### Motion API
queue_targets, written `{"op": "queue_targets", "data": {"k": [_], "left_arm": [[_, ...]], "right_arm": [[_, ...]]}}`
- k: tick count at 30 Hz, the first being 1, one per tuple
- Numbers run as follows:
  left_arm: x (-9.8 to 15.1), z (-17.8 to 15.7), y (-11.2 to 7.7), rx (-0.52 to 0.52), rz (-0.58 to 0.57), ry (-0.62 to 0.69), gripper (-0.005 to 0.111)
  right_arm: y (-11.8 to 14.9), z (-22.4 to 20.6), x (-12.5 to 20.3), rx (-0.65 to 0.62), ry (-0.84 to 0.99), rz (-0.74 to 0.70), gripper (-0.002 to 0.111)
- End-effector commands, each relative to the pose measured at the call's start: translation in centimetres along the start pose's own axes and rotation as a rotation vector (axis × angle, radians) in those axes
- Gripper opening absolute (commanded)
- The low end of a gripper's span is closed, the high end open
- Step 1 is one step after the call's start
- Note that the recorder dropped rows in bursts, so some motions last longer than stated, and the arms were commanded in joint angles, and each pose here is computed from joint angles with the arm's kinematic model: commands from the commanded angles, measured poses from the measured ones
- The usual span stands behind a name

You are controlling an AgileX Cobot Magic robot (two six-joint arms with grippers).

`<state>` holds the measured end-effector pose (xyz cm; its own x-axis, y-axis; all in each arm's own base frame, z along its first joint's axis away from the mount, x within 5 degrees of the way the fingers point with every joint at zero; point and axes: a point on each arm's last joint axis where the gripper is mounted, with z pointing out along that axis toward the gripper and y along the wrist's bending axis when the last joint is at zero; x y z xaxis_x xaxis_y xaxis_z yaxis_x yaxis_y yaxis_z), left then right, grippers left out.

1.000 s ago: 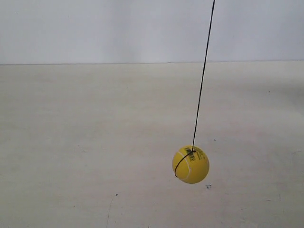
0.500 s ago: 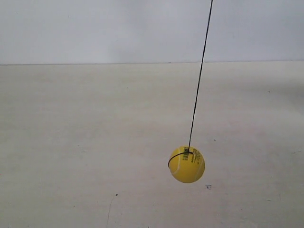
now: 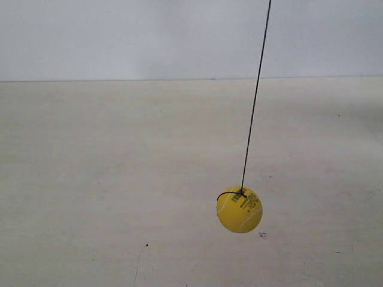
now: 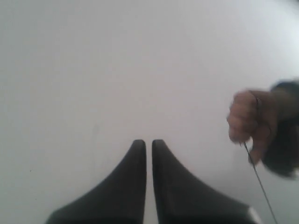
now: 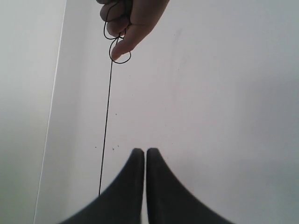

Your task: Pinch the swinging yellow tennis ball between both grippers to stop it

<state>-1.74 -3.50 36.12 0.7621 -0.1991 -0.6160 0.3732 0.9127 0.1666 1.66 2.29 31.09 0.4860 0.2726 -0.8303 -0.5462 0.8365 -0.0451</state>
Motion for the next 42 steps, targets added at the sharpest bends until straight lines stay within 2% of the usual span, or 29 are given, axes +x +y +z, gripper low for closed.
{"op": "queue_targets", "data": {"k": [1,3,5,10,15,17,18,21,23,26,27,31,42], "left_arm": [[-1.5,-0.5,2.1,-0.196,-0.394,-0.215,0.005],[-1.8,-0.8,3.0,-0.272,-0.541,-0.296,0.005],[-1.8,-1.0,3.4,-0.305,-0.603,-0.328,0.005],[-0.7,-1.0,3.1,-0.292,-0.539,-0.248,0.005],[3.5,-2.5,3.4,-0.364,-0.559,-0.107,0.005],[5.7,-3.4,3.6,-0.427,-0.581,0.0,0.005],[8.1,-4.5,3.8,-0.515,-0.608,0.15,0.005],[11.1,-6.3,3.9,-0.649,-0.636,0.399,0.005],[13.6,-8.5,3.7,-0.769,-0.659,0.625,0.005],[15.1,-10.4,3.4,-0.858,-0.67,0.8,0.005],[15.6,-11.2,3.2,-0.901,-0.668,0.897,0.005],[15.4,-11.1,3.4,-0.878,-0.596,0.9,0.005],[15.5,-11.2,3.4,-0.881,-0.59,0.912,0.005]], "right_arm": [[0.1,-0.1,-0.4,-0.006,-0.022,-0.001,0.0],[0.1,-0.1,-0.4,-0.006,-0.022,-0.001,0.0],[0.1,-0.1,-0.4,-0.006,-0.022,-0.001,0.0],[0.1,-0.1,-0.4,-0.006,-0.022,-0.001,0.0],[0.1,-0.1,-0.4,-0.006,-0.022,0.001,0.0],[0.1,-0.1,-0.4,-0.006,-0.022,0.001,0.0],[0.1,-0.1,-0.4,-0.006,-0.022,0.001,0.0],[0.1,-0.1,-0.4,-0.006,-0.022,0.001,0.0],[0.1,-0.1,-0.4,-0.006,-0.022,0.001,0.0],[0.1,-0.1,-0.4,-0.006,-0.022,0.003,0.0],[0.1,-0.1,-0.4,-0.006,-0.022,0.003,0.0],[0.1,-0.1,-0.4,-0.006,-0.022,0.003,0.0],[0.0,-0.1,-0.3,0.0,-0.013,0.003,0.0]]}}
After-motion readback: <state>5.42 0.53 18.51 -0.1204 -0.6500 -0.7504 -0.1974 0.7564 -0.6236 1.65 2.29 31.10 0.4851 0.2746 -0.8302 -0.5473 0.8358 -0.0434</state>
